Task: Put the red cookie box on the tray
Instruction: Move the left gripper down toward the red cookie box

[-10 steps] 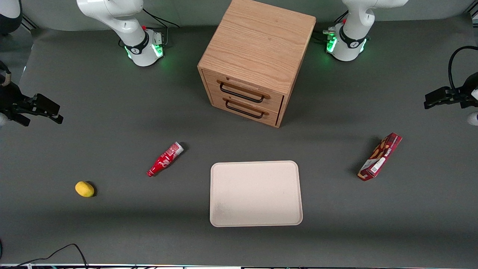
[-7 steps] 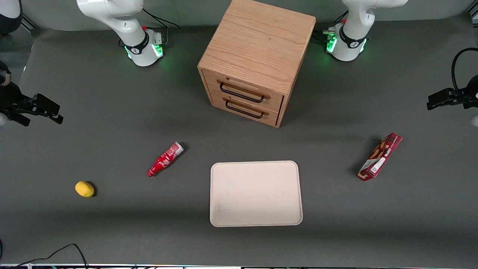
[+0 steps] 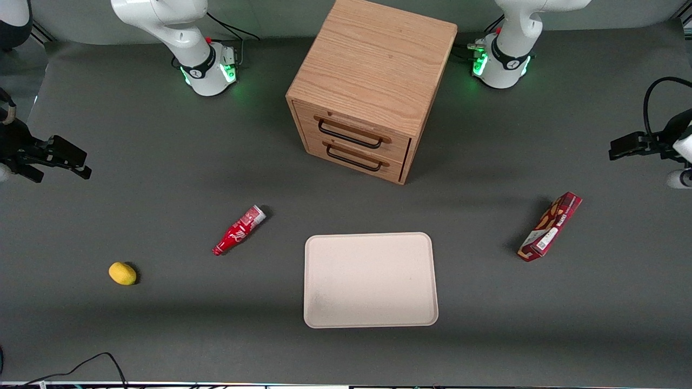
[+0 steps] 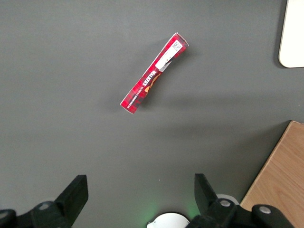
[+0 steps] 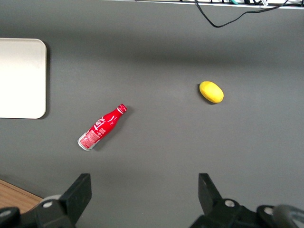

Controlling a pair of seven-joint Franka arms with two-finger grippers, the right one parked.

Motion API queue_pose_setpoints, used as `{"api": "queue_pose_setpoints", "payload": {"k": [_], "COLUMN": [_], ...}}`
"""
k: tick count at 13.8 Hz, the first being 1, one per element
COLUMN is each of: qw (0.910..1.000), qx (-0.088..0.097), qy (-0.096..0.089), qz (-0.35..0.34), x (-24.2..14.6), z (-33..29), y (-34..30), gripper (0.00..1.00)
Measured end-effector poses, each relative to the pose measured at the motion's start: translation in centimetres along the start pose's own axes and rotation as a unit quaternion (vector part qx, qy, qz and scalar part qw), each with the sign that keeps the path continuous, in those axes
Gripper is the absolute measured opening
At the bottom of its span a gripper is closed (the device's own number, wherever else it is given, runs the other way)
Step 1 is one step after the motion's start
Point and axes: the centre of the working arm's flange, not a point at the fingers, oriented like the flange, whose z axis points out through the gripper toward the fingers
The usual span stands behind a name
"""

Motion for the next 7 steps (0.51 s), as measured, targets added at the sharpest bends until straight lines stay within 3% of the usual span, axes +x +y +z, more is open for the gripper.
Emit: {"api": "queue_pose_setpoints", "payload": {"k": [7], "qw": [0.9920], "qx": [0.012], "qy": [0.049], "qz": [0.116], "x": [3.7], "z": [10.3], "y": [-0.3], "gripper": [1.00]}}
